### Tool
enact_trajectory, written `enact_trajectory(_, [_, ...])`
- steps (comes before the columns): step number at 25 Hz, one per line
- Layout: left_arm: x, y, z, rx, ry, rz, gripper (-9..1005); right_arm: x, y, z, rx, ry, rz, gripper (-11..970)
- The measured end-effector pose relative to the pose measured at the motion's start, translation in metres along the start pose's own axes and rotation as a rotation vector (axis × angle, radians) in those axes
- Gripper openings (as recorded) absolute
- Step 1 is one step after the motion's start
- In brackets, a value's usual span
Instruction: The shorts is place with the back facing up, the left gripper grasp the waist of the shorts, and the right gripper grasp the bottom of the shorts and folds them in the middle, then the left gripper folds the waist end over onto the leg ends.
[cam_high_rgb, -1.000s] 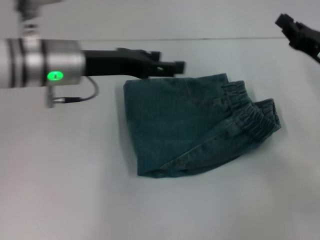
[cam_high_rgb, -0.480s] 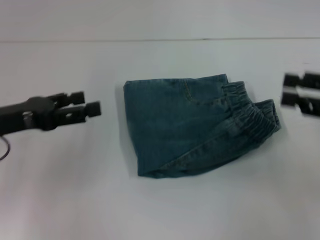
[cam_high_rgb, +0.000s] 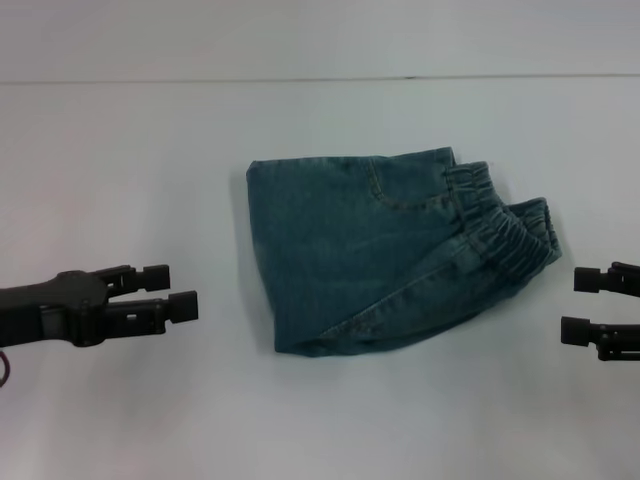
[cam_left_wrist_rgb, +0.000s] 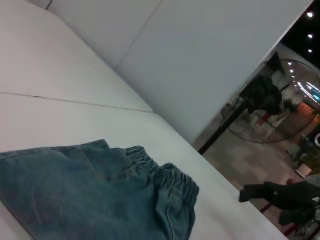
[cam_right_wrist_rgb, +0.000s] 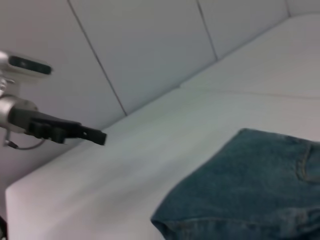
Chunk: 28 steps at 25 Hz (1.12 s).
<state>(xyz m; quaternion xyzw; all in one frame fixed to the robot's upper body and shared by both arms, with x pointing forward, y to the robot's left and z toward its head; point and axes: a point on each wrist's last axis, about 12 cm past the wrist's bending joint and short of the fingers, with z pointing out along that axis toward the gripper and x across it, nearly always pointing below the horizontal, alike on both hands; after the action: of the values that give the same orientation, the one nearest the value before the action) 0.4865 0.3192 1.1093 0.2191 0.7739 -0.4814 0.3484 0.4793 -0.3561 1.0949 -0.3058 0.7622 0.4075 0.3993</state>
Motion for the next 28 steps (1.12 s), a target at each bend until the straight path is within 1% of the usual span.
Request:
enact_trajectory(2, [0.000, 0.000, 0.002, 0.004, 0.001, -0.002, 950, 0.004, -0.001, -0.001, 0.020, 0.006, 0.006, 900])
enact_trajectory(8, [-0.002, 0.002, 0.006, 0.014, 0.005, -0.006, 949, 0.010, -0.002, -0.001, 0.038, 0.003, 0.026, 944])
enact_trajectory(16, [0.000, 0.003, 0.011, 0.011, 0.037, -0.006, 949, 0.010, -0.003, -0.001, 0.051, -0.002, 0.028, 945])
enact_trajectory(28, [-0.001, 0.003, 0.014, 0.017, 0.044, -0.009, 949, 0.009, -0.006, 0.000, 0.064, 0.004, 0.020, 945])
